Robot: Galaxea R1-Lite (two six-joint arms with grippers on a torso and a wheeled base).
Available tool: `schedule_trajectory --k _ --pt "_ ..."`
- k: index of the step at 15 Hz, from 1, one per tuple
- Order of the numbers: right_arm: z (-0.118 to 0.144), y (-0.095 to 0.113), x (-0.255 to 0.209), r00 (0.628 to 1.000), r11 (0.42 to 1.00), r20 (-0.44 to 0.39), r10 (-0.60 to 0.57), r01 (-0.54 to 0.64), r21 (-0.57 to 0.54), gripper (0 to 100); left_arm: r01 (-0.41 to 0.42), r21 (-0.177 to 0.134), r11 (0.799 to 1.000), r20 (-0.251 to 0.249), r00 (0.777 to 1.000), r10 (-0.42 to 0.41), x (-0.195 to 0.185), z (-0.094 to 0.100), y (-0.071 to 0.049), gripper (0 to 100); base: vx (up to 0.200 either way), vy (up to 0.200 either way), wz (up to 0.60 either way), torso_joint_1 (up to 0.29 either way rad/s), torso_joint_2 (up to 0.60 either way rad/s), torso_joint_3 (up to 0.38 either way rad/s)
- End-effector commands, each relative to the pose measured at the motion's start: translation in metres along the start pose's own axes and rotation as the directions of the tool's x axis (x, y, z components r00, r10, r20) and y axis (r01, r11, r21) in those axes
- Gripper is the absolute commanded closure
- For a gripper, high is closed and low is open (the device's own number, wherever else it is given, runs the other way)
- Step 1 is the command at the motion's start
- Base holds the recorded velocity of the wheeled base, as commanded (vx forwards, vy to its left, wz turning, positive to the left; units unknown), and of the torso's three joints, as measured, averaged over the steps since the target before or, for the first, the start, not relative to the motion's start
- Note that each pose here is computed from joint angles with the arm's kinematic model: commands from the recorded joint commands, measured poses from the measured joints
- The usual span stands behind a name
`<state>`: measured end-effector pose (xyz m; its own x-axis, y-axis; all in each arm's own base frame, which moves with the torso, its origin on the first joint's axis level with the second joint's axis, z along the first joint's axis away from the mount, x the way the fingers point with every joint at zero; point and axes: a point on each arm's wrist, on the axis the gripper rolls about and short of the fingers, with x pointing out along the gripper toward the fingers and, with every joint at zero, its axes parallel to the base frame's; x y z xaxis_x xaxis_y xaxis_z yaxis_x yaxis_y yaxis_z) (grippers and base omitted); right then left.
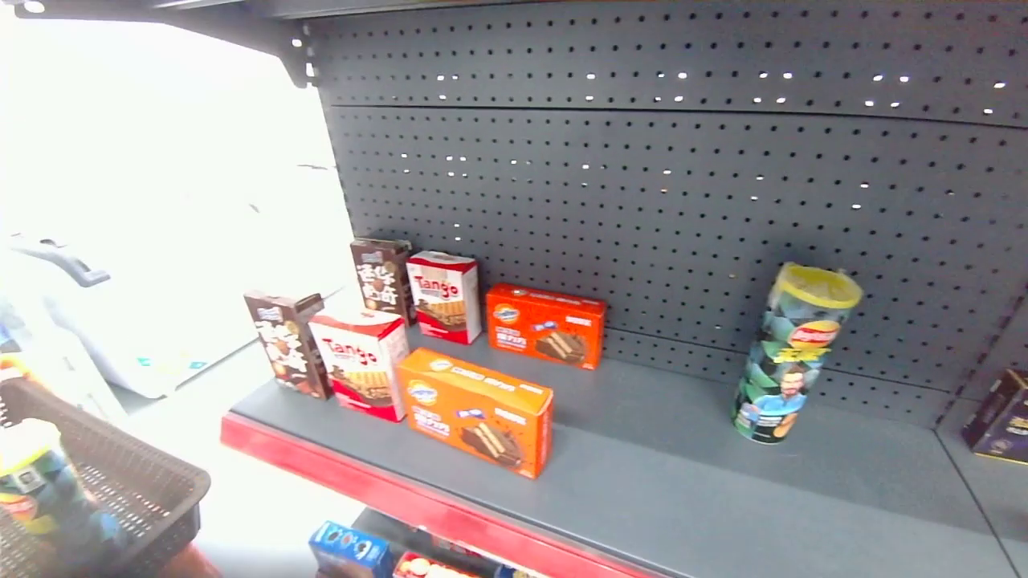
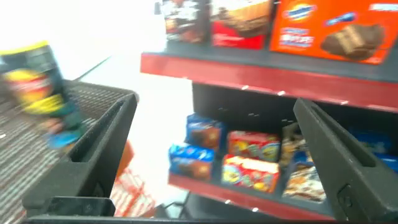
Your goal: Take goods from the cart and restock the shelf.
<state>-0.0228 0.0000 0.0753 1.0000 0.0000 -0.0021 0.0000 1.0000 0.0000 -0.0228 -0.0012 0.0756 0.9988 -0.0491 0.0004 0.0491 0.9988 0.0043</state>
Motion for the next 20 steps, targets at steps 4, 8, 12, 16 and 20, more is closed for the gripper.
schedule_trajectory --k 4,8,12,16,20 --pt "0.000 0.000 0.000 1.000 1.000 0.001 0.000 0.000 0.000 0 0.000 0.000 1.000 0.001 1.000 0.000 0.000 0.000 0.000 0 0.000 0.000 0.60 0.001 0.00 0.007" --pt "0.000 0.000 0.000 1.000 1.000 0.001 0.000 0.000 0.000 0 0.000 0.003 1.000 0.001 1.000 0.000 0.000 0.000 0.000 0 0.000 0.000 0.60 0.000 0.00 0.004" --pt "0.000 0.000 0.000 1.000 1.000 0.001 0.000 0.000 0.002 0 0.001 0.003 1.000 0.000 1.000 -0.001 0.000 0.000 0.000 0 0.000 0.000 0.15 -0.001 0.00 0.001" --pt "0.000 0.000 0.000 1.000 1.000 0.001 0.000 0.000 0.002 0 0.001 0.011 1.000 0.001 1.000 -0.001 0.000 0.000 0.000 0 0.000 0.000 0.00 0.000 0.00 0.000" --pt "0.000 0.000 0.000 1.000 1.000 0.001 0.000 0.000 0.002 0 0.063 0.145 0.987 -0.139 0.989 -0.042 0.026 0.081 0.001 0 0.000 0.000 0.00 0.000 0.00 0.000"
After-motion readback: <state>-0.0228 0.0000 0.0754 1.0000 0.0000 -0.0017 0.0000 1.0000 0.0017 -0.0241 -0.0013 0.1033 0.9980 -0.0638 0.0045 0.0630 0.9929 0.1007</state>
